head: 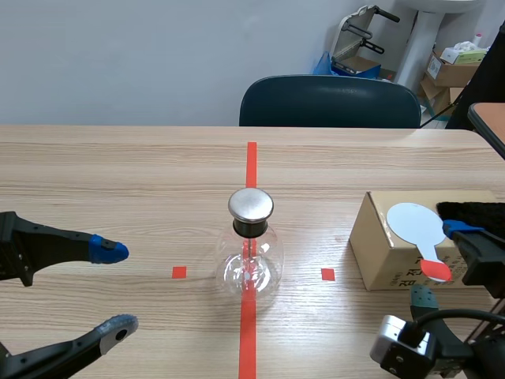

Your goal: Do the electroscope experiment

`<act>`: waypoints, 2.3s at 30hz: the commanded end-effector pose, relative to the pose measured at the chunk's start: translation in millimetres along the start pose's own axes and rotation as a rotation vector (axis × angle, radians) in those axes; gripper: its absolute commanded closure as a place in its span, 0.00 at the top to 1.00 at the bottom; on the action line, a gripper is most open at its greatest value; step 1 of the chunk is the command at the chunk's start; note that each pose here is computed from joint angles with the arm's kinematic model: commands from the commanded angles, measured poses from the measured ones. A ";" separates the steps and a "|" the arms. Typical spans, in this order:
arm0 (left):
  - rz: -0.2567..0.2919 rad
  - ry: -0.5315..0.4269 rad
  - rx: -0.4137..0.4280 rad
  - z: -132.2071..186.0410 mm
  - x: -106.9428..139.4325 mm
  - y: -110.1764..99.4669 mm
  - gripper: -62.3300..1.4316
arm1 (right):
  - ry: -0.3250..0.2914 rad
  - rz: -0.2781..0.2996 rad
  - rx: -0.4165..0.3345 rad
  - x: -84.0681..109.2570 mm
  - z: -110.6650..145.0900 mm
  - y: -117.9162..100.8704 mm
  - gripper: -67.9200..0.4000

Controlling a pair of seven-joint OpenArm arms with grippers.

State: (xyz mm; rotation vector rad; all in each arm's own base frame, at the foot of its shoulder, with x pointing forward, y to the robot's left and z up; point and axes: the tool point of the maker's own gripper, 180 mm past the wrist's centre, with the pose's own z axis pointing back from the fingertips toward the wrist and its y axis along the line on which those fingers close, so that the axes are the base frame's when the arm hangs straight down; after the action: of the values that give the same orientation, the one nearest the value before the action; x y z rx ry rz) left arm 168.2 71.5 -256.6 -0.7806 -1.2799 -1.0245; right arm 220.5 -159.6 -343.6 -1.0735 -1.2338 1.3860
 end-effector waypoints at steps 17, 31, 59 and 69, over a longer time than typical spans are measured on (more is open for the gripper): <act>0.001 -0.023 -0.002 -0.6 6.6 0.2 0.66 | -0.006 0.009 -0.022 -1.8 -4.1 -6.1 1.00; 0.001 -0.023 -0.002 -0.6 6.6 0.2 0.66 | -0.005 0.009 -0.022 -2.1 -4.0 -6.1 1.00; 0.002 -0.024 -0.001 -0.7 6.7 0.2 0.66 | -0.005 0.009 -0.022 -2.1 -4.0 -6.1 1.00; 0.046 -0.035 0.036 -4.5 7.2 5.3 0.66 | -0.006 0.011 -0.025 -2.0 -3.9 -6.5 1.00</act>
State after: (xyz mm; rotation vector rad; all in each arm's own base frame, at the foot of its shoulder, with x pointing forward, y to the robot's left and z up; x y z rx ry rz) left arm 173.1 72.0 -256.0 -0.7801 -1.2800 -0.9737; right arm 220.5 -159.6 -343.6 -1.0735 -1.2338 1.3860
